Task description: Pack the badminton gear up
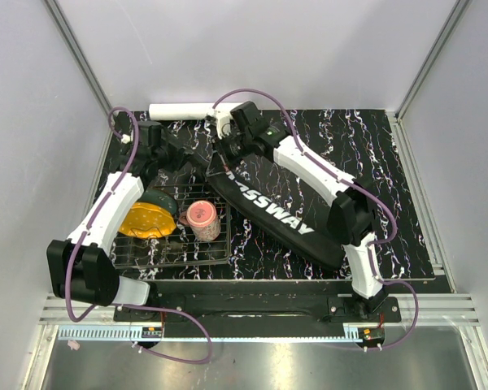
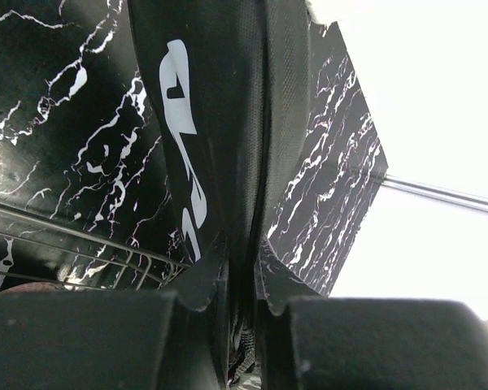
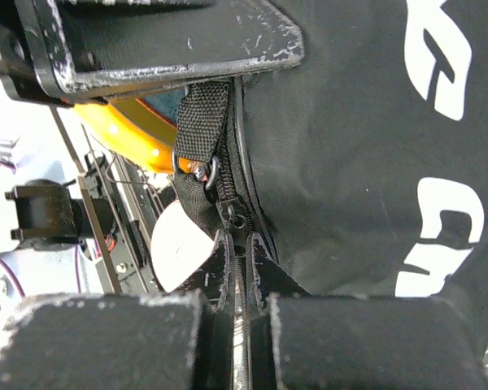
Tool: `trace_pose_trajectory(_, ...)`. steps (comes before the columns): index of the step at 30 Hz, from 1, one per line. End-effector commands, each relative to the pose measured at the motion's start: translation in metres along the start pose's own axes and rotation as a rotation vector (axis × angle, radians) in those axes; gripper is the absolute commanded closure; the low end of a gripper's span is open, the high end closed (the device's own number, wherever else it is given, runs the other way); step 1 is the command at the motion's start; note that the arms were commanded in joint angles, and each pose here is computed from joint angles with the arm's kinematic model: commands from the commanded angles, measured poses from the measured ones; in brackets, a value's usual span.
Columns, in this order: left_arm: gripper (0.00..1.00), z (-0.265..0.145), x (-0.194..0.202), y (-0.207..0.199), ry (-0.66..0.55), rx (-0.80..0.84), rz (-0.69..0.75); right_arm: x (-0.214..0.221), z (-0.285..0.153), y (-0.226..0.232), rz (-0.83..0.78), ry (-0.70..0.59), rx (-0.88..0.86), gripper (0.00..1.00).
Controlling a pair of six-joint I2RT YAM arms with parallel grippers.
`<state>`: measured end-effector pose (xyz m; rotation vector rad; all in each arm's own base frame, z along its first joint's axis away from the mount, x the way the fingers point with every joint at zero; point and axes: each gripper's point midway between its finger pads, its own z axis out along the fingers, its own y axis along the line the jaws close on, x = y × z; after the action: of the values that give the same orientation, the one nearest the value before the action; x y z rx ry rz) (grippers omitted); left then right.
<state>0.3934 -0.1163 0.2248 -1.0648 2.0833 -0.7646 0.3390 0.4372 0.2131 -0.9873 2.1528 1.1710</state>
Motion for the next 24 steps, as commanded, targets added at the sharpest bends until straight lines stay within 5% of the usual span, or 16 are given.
trace_pose_trajectory(1,1.0,-0.028,-0.042,-0.026,-0.206,0.068,0.049,-0.009,-0.027,0.006,0.127,0.011,0.149,1.0)
trace_pose_trajectory(7,1.0,-0.04,-0.069,-0.038,-0.339,0.063,0.138,0.03,-0.04,0.008,0.247,0.145,0.249,1.0)
trace_pose_trajectory(24,1.0,-0.067,-0.14,-0.03,-0.653,-0.063,0.095,0.153,-0.102,-0.027,0.148,0.309,0.606,1.0)
